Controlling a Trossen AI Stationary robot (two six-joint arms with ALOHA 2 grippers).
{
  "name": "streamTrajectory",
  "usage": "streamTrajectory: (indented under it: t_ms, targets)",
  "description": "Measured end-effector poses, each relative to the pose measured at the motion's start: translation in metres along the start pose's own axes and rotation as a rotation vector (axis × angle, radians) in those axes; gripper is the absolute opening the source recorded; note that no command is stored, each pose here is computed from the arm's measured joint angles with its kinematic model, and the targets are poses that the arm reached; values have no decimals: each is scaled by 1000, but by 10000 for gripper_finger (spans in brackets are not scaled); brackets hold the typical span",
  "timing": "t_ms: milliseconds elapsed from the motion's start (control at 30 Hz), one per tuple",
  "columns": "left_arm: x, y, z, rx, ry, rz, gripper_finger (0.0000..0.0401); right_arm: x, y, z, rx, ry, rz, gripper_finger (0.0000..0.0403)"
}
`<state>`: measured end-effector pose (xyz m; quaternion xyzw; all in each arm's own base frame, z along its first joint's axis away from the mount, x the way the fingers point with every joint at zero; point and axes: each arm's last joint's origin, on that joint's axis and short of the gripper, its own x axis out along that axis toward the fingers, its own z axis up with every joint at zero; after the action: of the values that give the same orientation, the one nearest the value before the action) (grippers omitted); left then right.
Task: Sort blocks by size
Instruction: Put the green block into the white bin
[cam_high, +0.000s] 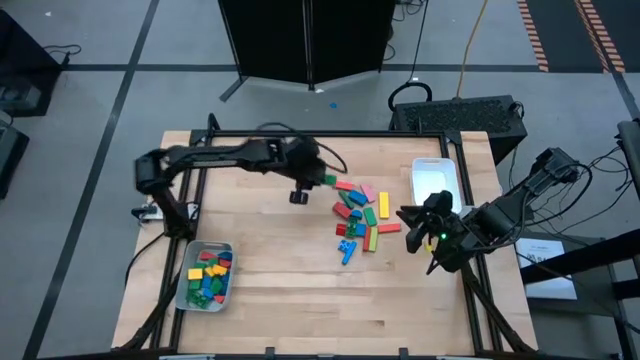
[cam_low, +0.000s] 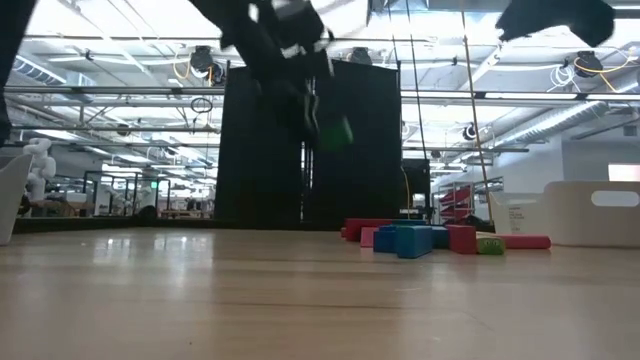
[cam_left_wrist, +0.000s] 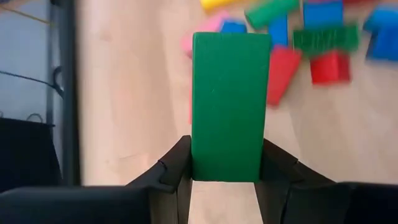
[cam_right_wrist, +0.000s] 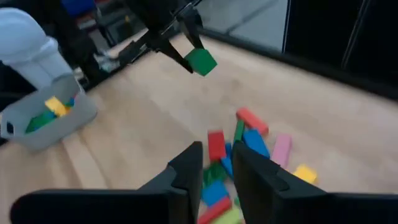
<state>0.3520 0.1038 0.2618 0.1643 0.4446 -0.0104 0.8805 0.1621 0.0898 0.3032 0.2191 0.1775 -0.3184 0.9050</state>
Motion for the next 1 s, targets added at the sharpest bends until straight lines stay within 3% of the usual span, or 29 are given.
streamTrajectory:
  t_ms: [100,267,433,533,833,1000]
  targets:
    - [-34,4,6,-84,-85,50,118,8,7,11,-36,-76,7,111]
    - [-82,5,15,-194,-258,81,118,22,23,45,-129,-256,35,199]
    - [-108,2,23,-252,-404,46,118,30,28,82,-177,-426,68,294]
    - [-113,0,28,-263,-461,19,118,34,26,94,-201,-472,87,328]
    - [-122,-8,50,-245,-678,-59,118,64,31,99,-309,-483,122,345]
    - [-124,-11,54,-227,-712,-75,118,79,41,106,-356,-486,167,345]
